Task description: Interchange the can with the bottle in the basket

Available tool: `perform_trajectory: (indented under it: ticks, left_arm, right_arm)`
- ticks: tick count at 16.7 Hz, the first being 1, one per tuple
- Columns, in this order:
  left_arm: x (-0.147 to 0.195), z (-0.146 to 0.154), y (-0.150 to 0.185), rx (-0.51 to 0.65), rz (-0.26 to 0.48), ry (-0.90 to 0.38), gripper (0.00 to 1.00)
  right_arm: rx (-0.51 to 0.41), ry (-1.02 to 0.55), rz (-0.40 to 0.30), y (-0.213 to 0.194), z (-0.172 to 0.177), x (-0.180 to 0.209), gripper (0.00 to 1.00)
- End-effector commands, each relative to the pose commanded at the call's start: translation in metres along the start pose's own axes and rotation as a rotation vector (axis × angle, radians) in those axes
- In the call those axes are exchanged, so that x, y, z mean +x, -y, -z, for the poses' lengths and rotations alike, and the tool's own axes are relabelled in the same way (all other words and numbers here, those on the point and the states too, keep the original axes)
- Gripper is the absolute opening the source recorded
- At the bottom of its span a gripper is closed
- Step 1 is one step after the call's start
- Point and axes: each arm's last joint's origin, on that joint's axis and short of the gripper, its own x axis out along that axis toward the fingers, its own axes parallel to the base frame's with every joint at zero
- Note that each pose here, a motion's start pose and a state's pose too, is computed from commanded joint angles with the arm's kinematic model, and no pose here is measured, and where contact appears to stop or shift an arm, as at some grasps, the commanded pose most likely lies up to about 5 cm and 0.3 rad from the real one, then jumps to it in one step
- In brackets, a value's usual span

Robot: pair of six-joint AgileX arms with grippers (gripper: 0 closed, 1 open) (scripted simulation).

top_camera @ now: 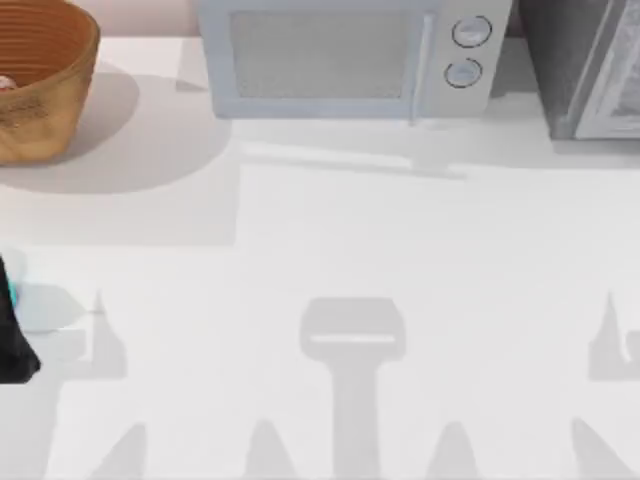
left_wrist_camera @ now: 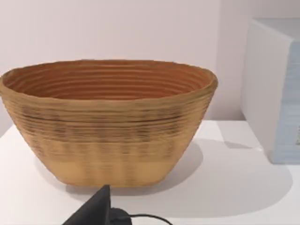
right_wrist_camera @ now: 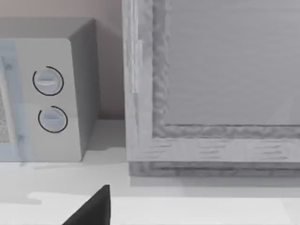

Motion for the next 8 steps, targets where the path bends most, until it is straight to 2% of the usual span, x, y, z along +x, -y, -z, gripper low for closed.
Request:
perform_trajectory:
  ticks: [4,8]
  left_arm:
    - [0.001,-0.001,-0.001,0.001,-0.007,-0.032,1.0]
    - [0.006,-0.02,-0.003,0.01,-0.026,-0.175,1.0]
  right_arm:
    - [0.0,0.0,0.0,0.0,0.0,0.0,1.0]
    - [0.0,0.0,0.0,0.0,0.0,0.0,1.0]
